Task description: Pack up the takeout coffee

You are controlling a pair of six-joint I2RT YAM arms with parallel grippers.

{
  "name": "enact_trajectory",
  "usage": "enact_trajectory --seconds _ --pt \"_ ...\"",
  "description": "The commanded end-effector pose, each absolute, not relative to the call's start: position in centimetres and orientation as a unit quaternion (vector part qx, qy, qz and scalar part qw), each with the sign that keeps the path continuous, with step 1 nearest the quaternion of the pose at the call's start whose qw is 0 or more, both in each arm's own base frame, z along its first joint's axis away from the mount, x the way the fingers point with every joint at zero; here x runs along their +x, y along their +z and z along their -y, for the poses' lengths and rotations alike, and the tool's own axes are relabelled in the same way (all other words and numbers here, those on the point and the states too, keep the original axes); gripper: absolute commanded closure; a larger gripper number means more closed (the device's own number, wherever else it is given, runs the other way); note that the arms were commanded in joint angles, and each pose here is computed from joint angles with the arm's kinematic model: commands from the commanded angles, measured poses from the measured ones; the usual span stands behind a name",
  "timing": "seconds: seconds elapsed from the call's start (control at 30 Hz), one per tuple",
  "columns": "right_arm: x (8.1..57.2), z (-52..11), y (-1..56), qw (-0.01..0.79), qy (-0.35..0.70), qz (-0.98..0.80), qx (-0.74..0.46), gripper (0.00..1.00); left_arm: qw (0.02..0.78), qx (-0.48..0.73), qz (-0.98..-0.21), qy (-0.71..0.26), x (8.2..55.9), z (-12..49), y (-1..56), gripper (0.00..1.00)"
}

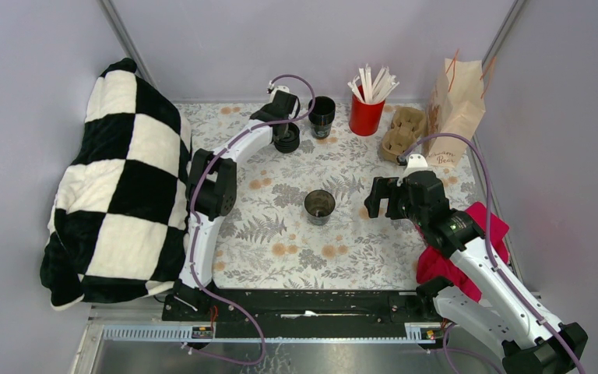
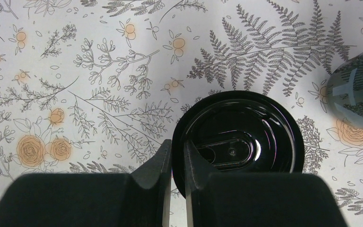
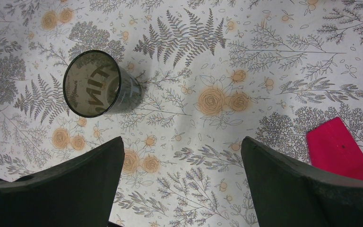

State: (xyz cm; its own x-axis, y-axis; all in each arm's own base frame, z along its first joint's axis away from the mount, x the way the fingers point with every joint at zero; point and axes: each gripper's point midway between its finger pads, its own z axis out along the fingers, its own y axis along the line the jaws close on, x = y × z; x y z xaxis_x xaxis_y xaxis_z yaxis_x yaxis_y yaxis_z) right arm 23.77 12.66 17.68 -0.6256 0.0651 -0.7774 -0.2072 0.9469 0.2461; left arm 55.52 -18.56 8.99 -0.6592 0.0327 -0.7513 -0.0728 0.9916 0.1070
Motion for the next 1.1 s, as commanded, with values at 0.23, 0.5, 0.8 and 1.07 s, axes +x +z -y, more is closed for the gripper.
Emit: enact_trajectory --seconds 0.23,0.5,0.8,1.07 --pt "24.2 -12.7 18.6 0.449 0.16 -0.878 -0.044 0.0 0.458 -0.027 -0.888 0.037 56.6 19.3 15.1 0.97" --pt "24.2 -12.8 18.5 0.448 0.162 -0.878 -0.043 0.0 0.448 -0.014 -0.893 0.043 56.7 19.2 14.5 1.0" --pt "25.8 -15.1 19.4 0.453 0.208 -0.866 -0.037 0.0 0.435 -0.012 -0.899 0.056 56.8 18.5 13.0 0.99" --pt "32.5 -21.1 20.8 0.458 0.305 -0.835 0.011 0.0 0.426 -0.014 -0.903 0.056 56.8 18.3 11.7 0.99"
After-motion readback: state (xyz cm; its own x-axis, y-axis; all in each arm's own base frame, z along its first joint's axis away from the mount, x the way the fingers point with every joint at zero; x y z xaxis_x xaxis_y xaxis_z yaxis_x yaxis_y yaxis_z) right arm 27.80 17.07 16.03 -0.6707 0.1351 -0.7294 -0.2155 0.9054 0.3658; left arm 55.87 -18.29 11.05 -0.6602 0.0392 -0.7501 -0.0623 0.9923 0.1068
